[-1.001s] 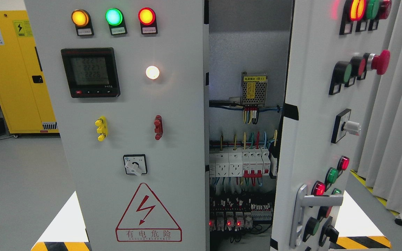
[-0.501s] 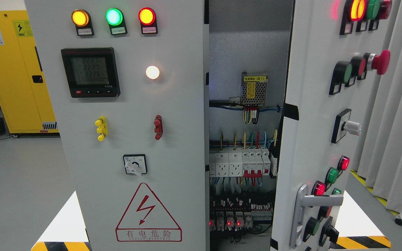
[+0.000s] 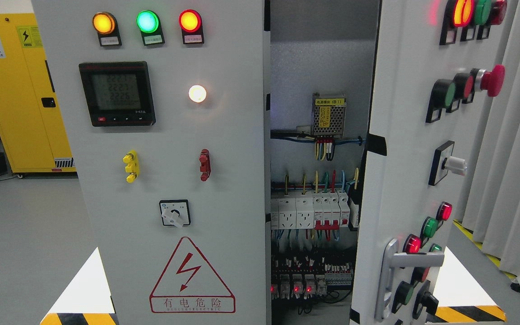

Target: Open door with both hands

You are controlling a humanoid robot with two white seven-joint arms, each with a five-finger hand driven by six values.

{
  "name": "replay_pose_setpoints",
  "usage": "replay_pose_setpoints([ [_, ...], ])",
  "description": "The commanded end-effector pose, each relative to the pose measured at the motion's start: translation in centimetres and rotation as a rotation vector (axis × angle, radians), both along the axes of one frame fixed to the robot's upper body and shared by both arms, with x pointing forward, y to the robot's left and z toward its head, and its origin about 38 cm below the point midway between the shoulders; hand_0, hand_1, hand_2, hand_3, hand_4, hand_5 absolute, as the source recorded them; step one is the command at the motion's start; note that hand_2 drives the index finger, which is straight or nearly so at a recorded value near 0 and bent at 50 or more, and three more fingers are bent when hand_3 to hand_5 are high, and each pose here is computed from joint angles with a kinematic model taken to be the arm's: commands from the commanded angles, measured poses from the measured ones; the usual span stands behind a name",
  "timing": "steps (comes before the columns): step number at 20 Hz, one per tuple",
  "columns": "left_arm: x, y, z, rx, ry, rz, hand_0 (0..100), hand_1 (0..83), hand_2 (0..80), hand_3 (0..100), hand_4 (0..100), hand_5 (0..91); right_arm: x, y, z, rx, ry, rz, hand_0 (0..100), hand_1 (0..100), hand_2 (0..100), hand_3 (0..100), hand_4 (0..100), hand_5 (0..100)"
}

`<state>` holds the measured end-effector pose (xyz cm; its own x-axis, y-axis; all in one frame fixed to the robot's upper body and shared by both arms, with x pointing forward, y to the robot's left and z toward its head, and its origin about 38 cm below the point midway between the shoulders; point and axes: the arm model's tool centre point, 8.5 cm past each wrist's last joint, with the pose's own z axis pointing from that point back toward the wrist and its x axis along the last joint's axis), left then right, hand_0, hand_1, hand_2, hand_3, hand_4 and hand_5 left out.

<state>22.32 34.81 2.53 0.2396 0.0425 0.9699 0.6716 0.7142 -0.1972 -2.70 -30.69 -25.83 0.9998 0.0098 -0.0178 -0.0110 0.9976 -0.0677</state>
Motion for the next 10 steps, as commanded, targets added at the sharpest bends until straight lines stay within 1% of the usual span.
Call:
replay_pose_setpoints([
  [1,1.5,-4.2,11.7,0.017,-0.233,-0.341,0,0.0,0.0,0,0,0.0,0.0,0.2,0.0,0.004,0.001,0.001,20,12,0,0,0,0],
  [4,4.2,-3.7,15.4,0.017,-0.268,-0.365,0,0.0,0.0,0,0,0.0,0.0,0.4,-0.1,0.007,0.001,0.002,20,12,0,0,0,0],
  [7,7.7,-4.3,19.8,-0.062,-0.255,-0.378,0,0.0,0.0,0,0,0.0,0.0,0.4,-0.1,0.007,0.001,0.002,20,12,0,0,0,0],
  [8,8.5,-4.8,21.2,-0.091,-0.249,-0.401,0,0.0,0.0,0,0,0.0,0.0,0.4,-0.1,0.007,0.001,0.002,20,12,0,0,0,0],
  [10,9.9,-5.9,23.9,-0.121,-0.275,-0.450,0,0.0,0.0,0,0,0.0,0.0,0.4,-0.1,0.007,0.001,0.002,20,12,0,0,0,0],
])
